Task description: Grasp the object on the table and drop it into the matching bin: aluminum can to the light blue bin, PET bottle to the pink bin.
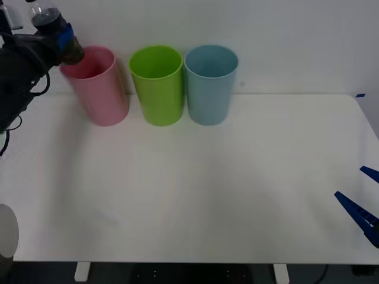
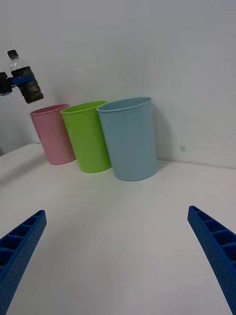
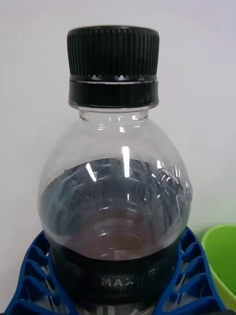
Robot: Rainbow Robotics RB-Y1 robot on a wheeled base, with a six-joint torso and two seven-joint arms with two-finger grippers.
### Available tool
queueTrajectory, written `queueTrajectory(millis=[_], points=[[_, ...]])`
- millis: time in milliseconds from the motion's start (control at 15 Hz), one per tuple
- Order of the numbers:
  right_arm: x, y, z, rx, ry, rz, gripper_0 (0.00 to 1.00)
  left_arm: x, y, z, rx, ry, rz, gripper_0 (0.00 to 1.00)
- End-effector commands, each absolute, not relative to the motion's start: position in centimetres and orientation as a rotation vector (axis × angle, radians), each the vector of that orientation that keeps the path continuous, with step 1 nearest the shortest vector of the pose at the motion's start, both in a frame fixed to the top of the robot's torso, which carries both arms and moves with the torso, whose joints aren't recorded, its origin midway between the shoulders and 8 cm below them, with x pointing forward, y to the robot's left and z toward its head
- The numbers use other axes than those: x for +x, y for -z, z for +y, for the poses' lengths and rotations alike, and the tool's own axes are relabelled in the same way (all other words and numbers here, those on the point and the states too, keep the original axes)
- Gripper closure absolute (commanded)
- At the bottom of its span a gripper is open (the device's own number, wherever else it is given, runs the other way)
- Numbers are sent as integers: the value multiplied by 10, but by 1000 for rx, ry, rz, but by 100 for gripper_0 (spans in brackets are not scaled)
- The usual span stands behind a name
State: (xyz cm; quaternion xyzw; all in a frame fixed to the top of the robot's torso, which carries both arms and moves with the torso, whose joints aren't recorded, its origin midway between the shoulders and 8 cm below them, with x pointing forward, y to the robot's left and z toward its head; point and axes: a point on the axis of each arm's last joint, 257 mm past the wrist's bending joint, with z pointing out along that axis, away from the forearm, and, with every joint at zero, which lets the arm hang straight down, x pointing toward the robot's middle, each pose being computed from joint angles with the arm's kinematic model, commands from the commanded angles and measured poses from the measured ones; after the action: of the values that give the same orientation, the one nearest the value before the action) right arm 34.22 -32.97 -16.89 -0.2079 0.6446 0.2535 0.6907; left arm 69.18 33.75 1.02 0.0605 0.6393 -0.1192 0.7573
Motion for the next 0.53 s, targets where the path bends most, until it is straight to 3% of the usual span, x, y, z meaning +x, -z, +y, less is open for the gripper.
queueTrajectory(millis=[67,533], points=[[342,169,-330,-465,-567,1441,0,711,-10,331,130,228,1425,100],[342,169,-330,-465,-567,1441,0,724,-10,318,127,210,1441,100]])
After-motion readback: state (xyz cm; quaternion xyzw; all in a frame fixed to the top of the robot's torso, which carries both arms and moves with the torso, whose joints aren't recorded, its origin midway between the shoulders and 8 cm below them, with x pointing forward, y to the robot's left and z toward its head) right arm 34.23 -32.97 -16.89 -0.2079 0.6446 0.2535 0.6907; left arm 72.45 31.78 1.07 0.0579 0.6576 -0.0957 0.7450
